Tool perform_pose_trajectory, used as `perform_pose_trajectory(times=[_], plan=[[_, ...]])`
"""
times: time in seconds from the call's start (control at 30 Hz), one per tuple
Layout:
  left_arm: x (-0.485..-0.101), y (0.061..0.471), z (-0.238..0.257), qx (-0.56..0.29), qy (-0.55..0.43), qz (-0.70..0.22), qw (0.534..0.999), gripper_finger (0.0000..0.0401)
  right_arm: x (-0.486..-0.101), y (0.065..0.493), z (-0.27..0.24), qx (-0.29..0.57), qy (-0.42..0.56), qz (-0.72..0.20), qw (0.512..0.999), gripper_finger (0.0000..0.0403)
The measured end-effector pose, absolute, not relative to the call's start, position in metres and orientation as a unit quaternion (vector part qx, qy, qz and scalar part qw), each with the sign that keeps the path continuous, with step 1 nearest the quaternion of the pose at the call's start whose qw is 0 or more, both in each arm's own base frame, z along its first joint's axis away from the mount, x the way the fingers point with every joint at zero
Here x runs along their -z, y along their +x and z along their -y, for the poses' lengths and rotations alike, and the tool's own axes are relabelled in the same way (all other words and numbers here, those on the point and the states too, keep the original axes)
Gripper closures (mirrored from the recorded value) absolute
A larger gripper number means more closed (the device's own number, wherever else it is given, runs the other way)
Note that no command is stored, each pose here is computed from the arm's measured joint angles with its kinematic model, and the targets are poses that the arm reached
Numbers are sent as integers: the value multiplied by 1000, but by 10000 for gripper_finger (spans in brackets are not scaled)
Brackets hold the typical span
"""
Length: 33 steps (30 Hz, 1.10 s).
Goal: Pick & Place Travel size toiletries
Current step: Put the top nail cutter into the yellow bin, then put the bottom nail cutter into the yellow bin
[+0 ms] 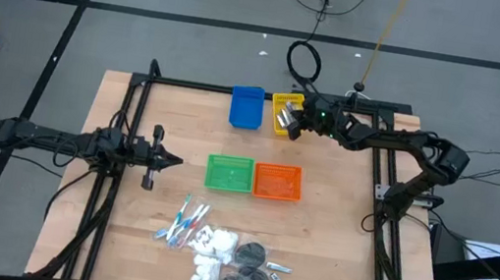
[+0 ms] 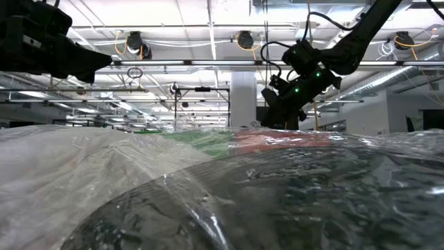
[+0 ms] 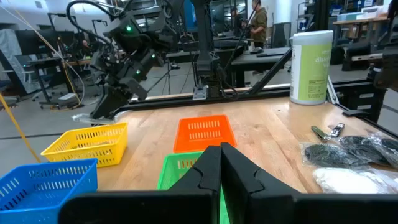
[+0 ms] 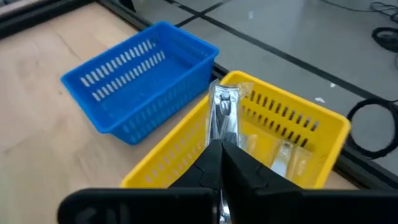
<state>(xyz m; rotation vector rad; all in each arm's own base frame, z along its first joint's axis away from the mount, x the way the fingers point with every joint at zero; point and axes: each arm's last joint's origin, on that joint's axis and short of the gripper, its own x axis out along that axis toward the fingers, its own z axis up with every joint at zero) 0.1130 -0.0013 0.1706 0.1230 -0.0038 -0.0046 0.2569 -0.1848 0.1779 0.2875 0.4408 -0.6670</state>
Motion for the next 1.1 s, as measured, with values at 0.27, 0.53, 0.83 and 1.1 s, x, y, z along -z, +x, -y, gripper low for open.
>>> perform_pose_trajectory(times=[0.27,0.53,0.83,1.1], plan=[[-171,113,1,2,61,2,998,396,-182,257,185,323,129,-203,915,374],[-171,113,1,2,61,2,998,396,-187,261,179,283,106,-201,932,276],[-171,113,1,2,61,2,998,396,-250,278,58,52,27,-139,989,239],[-170,113,1,2,61,2,998,395,-260,251,-99,-24,-60,-139,988,242]])
